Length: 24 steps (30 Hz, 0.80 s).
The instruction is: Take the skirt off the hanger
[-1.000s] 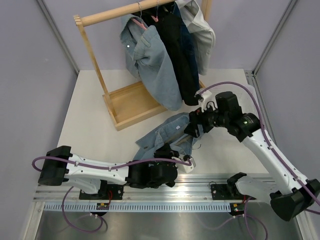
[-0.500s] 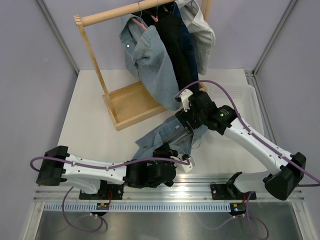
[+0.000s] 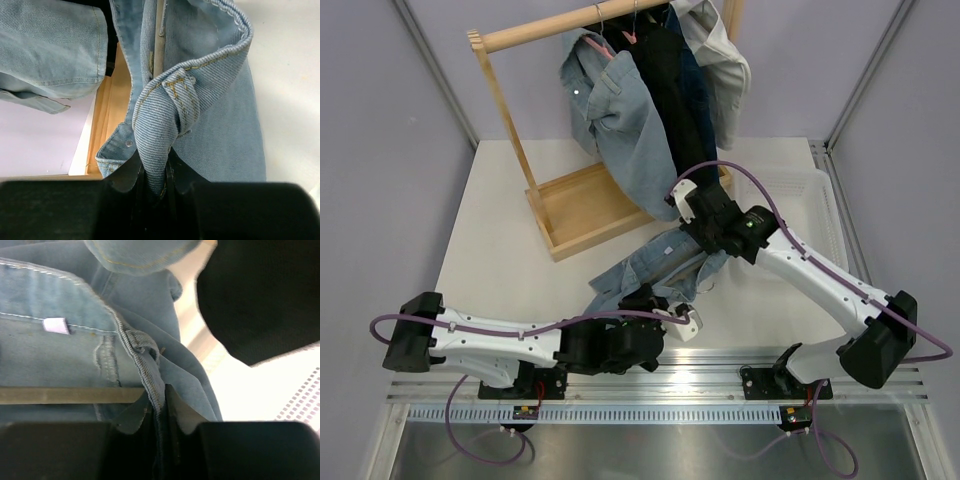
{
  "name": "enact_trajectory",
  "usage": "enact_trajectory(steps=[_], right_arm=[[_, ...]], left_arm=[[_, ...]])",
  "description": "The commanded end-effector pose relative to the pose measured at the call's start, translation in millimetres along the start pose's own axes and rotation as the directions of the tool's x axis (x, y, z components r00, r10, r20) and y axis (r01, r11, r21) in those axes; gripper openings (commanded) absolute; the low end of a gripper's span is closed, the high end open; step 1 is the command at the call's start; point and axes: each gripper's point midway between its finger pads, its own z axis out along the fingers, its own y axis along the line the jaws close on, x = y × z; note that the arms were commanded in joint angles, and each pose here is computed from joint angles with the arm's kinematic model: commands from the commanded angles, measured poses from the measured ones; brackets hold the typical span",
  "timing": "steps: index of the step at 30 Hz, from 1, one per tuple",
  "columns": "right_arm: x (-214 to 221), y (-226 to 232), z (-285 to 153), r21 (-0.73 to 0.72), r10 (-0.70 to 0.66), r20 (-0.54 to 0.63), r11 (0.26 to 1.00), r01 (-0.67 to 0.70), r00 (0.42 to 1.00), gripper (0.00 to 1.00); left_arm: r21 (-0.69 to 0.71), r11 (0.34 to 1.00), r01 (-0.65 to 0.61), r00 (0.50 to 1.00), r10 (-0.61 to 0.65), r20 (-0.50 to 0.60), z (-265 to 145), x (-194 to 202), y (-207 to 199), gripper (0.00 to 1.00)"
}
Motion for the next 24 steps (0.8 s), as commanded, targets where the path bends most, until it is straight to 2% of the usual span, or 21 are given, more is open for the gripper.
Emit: enact_trajectory(steps=[1, 5, 6, 10, 14, 19, 24], right_arm=[[-30.7, -30.6, -33.7, 0.119, 0.008, 0.132, 0.993, -0.024, 0.991, 0.18], [-37.6, -58.5, -59.4, 0.184, 0.041, 0.218, 0.980, -0.082, 0.975, 0.12], [-35.9, -65.1, -61.6, 0.194, 0.051, 0.224, 0.976, -0.096, 0.973, 0.12], [-10.2, -121.8, -61.3, 0.272, 0.161, 0.235, 0.936, -0.223, 0.959, 0.08], [13.3, -157.1, -57.2, 0.311, 0.222, 0.254, 0.903, -0.297, 0.941, 0.06], [17.8, -168.9, -52.4, 0.269, 0.247, 0.310, 0.904, -0.334, 0.918, 0.02], [28.7, -196.1, -48.8, 0.230, 0.342, 0.330, 0.875, -0.427, 0.880, 0.00]], left_arm=[[-0.047, 0.990, 0.134, 0.990, -0.132, 0.040, -9.4, -14.3, 20.8, 0.00], [-0.051, 0.984, 0.168, 0.986, -0.168, 0.004, -13.3, -2.8, 21.6, 0.00], [-0.054, 0.976, 0.209, 0.978, -0.209, 0.008, -16.5, -1.9, 25.2, 0.00], [-0.059, 0.957, 0.283, 0.959, -0.282, 0.019, -28.1, 8.8, 36.7, 0.00], [-0.034, 0.933, 0.357, 0.933, -0.355, 0.056, -39.4, 13.1, 46.0, 0.00], [-0.013, 0.906, 0.424, 0.903, -0.421, 0.089, -52.9, 16.7, 61.0, 0.00], [0.009, 0.886, 0.464, 0.881, -0.463, 0.093, -63.9, 22.8, 70.1, 0.00]])
